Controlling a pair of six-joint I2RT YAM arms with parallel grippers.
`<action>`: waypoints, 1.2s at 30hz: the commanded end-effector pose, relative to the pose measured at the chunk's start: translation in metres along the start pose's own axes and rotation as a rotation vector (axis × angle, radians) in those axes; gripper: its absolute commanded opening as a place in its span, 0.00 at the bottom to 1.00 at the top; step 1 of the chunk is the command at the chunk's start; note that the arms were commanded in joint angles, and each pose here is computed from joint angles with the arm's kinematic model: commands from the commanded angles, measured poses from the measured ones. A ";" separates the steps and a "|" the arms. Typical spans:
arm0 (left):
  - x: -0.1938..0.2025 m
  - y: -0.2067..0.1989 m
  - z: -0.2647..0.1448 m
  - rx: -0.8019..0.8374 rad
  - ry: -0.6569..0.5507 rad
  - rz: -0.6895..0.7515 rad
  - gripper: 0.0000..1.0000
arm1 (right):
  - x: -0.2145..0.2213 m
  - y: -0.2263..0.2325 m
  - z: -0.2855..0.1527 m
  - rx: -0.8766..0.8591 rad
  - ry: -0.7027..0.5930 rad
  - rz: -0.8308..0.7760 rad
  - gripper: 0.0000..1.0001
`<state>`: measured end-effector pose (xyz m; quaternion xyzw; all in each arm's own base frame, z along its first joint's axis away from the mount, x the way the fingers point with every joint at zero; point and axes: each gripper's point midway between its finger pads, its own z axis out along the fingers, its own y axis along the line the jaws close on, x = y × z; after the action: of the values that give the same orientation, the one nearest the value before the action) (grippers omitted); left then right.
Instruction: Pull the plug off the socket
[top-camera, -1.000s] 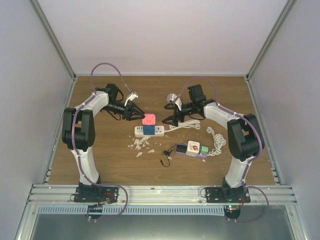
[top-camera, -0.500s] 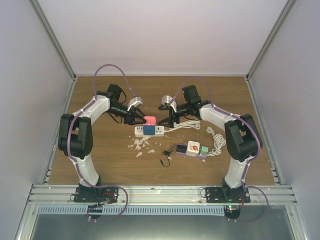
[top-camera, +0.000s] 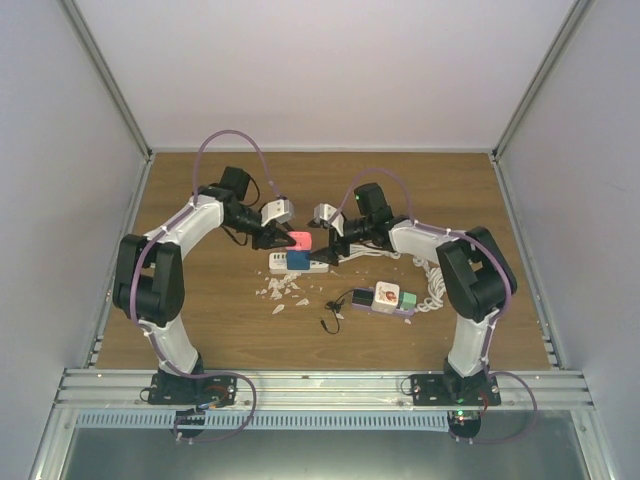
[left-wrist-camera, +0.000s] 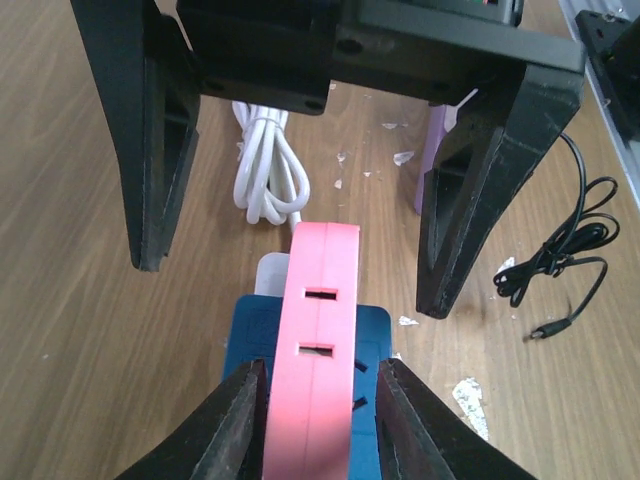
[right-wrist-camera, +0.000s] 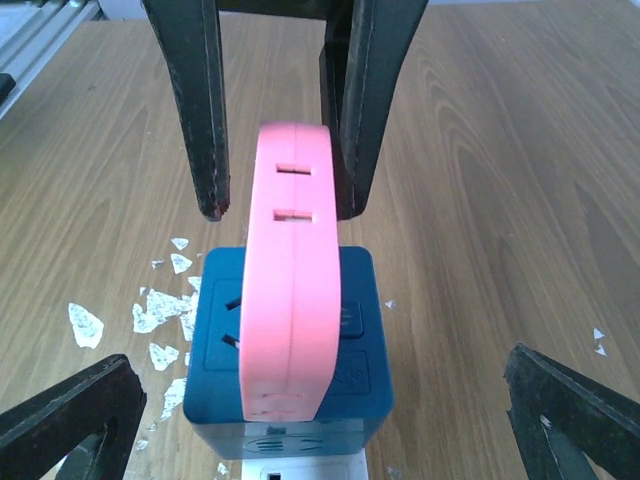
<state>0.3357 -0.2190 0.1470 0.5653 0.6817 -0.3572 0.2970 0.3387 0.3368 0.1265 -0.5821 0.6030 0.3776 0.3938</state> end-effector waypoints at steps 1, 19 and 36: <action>-0.012 -0.001 -0.004 -0.037 -0.006 0.127 0.31 | 0.006 0.000 0.009 0.010 -0.022 -0.029 1.00; -0.004 -0.011 0.001 -0.017 0.019 0.166 0.29 | 0.017 0.001 0.017 0.064 -0.182 -0.078 0.98; -0.007 -0.010 -0.002 -0.022 0.033 0.200 0.29 | 0.028 0.017 0.036 -0.018 -0.208 -0.100 0.87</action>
<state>0.3277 -0.2191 0.1391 0.6153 0.6524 -0.3201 0.3056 0.3288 0.3527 0.0887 -0.5654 0.5405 0.4123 0.4671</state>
